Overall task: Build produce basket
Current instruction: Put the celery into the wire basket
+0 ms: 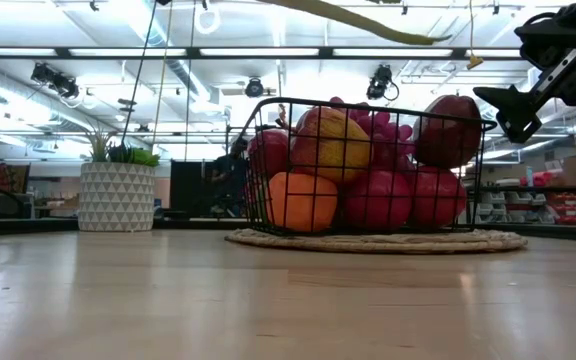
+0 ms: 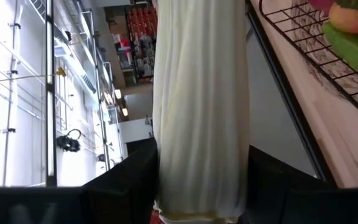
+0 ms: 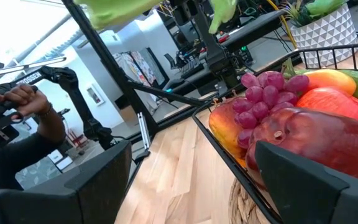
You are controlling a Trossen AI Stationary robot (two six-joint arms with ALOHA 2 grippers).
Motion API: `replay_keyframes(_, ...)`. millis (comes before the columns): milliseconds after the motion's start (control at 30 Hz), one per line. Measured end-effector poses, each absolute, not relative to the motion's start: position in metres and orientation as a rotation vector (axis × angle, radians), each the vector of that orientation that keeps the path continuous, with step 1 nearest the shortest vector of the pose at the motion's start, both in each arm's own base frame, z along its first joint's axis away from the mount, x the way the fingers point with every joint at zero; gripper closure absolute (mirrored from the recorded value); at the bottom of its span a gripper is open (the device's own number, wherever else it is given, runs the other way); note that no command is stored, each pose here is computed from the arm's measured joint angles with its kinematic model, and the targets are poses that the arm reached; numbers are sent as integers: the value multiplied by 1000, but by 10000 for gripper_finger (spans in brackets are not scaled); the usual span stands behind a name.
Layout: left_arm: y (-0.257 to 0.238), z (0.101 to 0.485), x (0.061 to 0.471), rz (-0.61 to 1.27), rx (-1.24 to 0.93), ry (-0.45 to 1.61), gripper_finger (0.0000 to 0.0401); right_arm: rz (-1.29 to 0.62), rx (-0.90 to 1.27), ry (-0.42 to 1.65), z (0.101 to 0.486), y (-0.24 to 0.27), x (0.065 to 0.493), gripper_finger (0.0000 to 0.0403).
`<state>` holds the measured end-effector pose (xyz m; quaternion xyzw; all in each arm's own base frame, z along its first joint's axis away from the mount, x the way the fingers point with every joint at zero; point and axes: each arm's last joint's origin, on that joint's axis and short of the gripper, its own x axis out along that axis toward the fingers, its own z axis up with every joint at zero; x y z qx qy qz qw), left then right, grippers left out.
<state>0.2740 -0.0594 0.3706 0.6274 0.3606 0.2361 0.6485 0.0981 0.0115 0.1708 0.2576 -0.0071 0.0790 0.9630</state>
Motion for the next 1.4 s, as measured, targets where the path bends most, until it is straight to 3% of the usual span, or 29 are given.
replay_keyframes(167, -55, 370, 275, 557, 1362, 801, 209, 160, 522, -14, 171, 12, 98, 57)
replay_keyframes(333, -38, 369, 280, 575, 1104, 708, 209, 160, 522, -14, 171, 11, 98, 57)
replay_keyframes(500, -15, 356, 280, 490, 798, 711, 209, 160, 522, -14, 171, 11, 98, 57)
replay_keyframes(733, 19, 330, 279, 339, 143, 812, 209, 160, 522, -14, 171, 11, 98, 57)
replay_keyframes(833, 28, 324, 282, 316, -8, 830, 209, 161, 522, -17, 171, 11, 98, 57)
replay_keyframes(1167, 31, 291, 314, 263, -42, 896, 199, 162, 522, -21, 171, 11, 98, 57)
replay_keyframes(1400, 34, 270, 330, 234, 24, 951, 146, 162, 522, -21, 171, 11, 98, 57)
